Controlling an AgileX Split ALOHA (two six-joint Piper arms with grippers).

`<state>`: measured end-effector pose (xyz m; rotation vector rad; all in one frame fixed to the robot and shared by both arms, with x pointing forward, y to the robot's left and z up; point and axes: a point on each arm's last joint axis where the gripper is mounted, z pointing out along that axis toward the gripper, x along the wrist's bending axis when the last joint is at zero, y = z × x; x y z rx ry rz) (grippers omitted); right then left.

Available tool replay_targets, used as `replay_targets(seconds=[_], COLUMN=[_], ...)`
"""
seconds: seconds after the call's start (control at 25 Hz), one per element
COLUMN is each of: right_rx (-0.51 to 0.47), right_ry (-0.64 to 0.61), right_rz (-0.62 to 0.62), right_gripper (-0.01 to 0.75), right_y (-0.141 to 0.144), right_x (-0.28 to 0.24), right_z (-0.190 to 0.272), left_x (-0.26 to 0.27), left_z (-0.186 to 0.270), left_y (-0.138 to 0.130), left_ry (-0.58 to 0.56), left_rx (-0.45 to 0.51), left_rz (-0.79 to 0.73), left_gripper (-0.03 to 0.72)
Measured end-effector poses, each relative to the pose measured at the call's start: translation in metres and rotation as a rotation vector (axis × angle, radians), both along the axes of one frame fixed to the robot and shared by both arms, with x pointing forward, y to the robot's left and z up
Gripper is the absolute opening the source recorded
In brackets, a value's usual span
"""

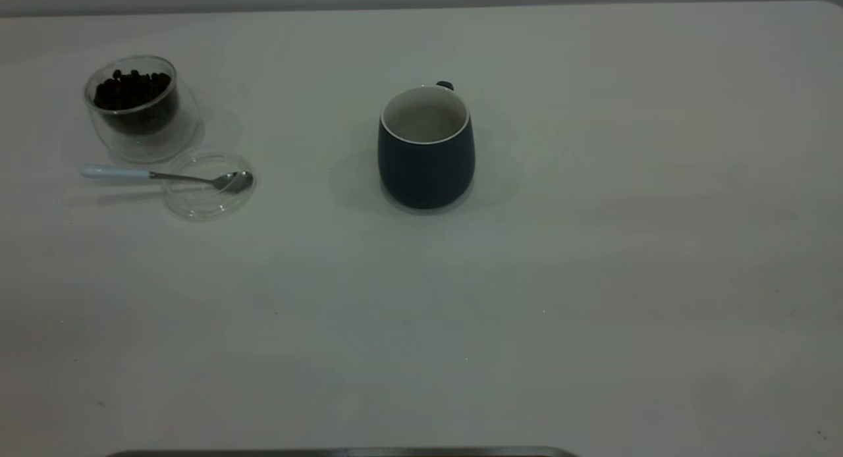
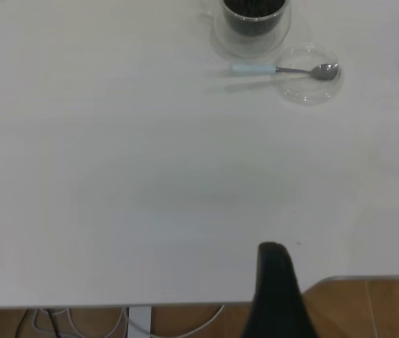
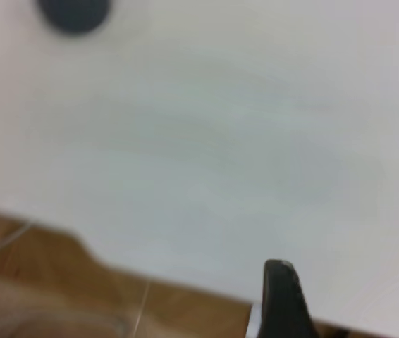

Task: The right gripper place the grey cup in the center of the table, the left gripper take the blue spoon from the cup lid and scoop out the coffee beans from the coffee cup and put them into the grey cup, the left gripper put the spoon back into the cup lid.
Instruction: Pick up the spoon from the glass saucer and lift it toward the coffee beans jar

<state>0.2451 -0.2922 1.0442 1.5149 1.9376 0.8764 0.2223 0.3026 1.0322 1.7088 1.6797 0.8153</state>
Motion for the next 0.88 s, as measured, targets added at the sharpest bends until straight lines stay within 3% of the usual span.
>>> replay_targets(seconds=[0.44,0.88], right_rx=[-0.016,-0.018], right_ry=[-0.136,-0.150], right_rz=[-0.128,-0.159], right_gripper=[0.459,0.459], right_y=[-0.005,-0.005], right_x=[-0.014,-0.014], right_z=[0.000,-0.006], left_x=[0.000,0.000], left_z=[0.000,0.000], left_y=[0.000,0.000], left_ry=[0.000,0.000], left_rx=[0.001,0.001], left_rz=[-0.001,-0.001], left_gripper=[0.592,0.592])
